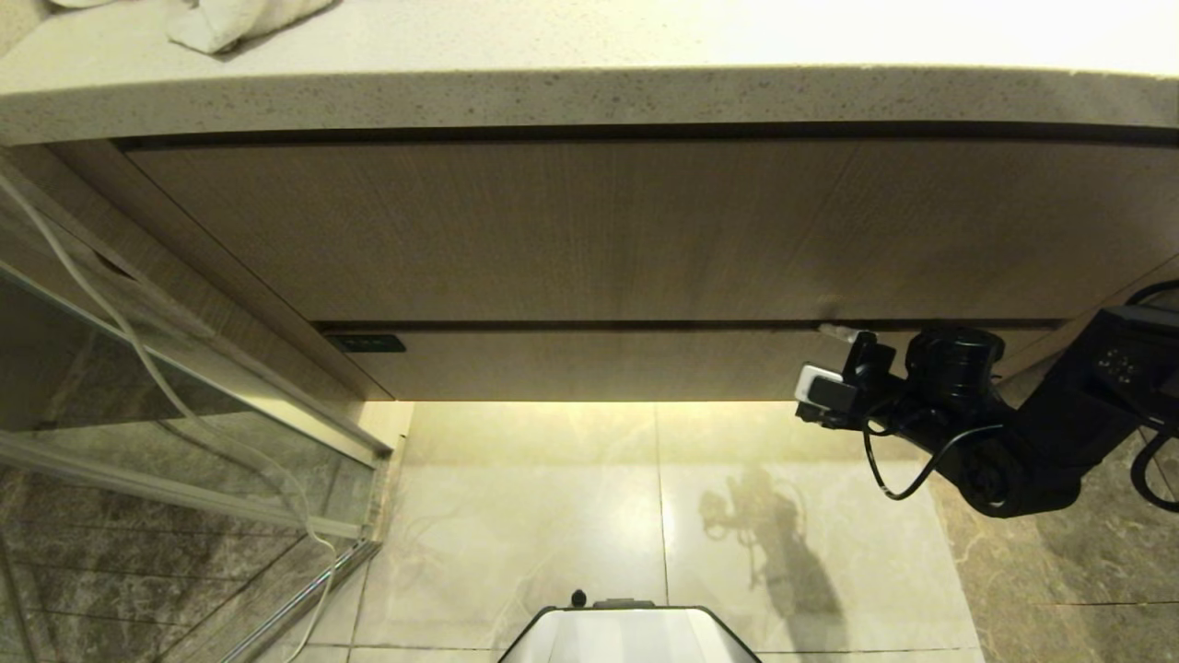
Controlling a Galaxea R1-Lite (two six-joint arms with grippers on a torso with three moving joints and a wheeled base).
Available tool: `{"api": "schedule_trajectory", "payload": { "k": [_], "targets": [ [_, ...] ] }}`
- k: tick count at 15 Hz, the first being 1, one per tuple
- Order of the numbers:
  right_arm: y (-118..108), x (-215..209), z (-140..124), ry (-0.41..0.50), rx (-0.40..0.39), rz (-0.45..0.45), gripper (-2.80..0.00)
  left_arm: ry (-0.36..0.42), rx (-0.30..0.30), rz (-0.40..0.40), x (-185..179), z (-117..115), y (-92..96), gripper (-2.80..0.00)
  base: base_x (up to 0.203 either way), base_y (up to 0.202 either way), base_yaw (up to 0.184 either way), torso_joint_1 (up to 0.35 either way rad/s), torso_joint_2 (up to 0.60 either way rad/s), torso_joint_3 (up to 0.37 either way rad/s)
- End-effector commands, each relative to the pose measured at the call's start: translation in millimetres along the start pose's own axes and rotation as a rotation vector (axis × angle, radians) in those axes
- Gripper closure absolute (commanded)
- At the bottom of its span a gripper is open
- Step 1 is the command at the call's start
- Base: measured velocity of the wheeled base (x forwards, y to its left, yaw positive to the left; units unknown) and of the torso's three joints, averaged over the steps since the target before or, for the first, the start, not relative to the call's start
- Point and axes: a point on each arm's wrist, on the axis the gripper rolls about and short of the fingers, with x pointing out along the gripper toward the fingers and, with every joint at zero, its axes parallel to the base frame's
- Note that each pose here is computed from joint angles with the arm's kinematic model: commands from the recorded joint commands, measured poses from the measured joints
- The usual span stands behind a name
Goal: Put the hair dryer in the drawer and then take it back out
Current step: Pull open the drawer
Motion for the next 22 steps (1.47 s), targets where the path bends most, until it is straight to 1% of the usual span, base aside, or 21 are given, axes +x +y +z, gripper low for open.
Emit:
{"api": "schedule_trajectory", "payload": {
  "k": [1,2,8,12,17,20,22],
  "targets": [
    [0.0,2.8,-1.3,-0.002,-0.009,-0.01,-2.8,0.0,0.0,0.0,0.0,0.0,0.0,0.0,0.0,0.0,0.0,0.0,0.0,0.0],
    [-1.4,3.4,-2.7,-0.002,-0.011,-0.028,-2.8,-0.002,0.0,0.0,-0.1,0.0,0.0,0.0,0.0,0.0,0.0,0.0,0.0,0.0],
    [7.3,8.2,-8.1,0.007,0.006,-0.019,-2.8,0.0,0.0,0.0,0.0,0.0,0.0,0.0,0.0,0.0,0.0,0.0,0.0,0.0],
    [9.3,16.4,-10.1,0.004,0.006,-0.029,-2.8,-0.002,0.0,0.0,-0.1,0.0,0.0,0.0,0.0,0.0,0.0,0.0,0.0,0.0],
    [17.2,19.2,-12.6,0.029,0.024,-0.014,-2.8,-0.002,0.0,0.0,-0.1,0.0,0.0,0.0,0.0,0.0,0.0,0.0,0.0,0.0],
    [17.6,14.1,-12.9,0.089,0.06,0.019,-2.8,-0.002,0.0,0.0,-0.1,0.0,0.0,0.0,0.0,0.0,0.0,0.0,0.0,0.0],
    [15.0,8.3,-11.9,0.13,0.087,0.099,-2.8,-0.001,0.0,0.0,0.0,0.0,0.0,0.0,0.0,0.0,0.0,0.0,0.0,0.0]
  ]
}}
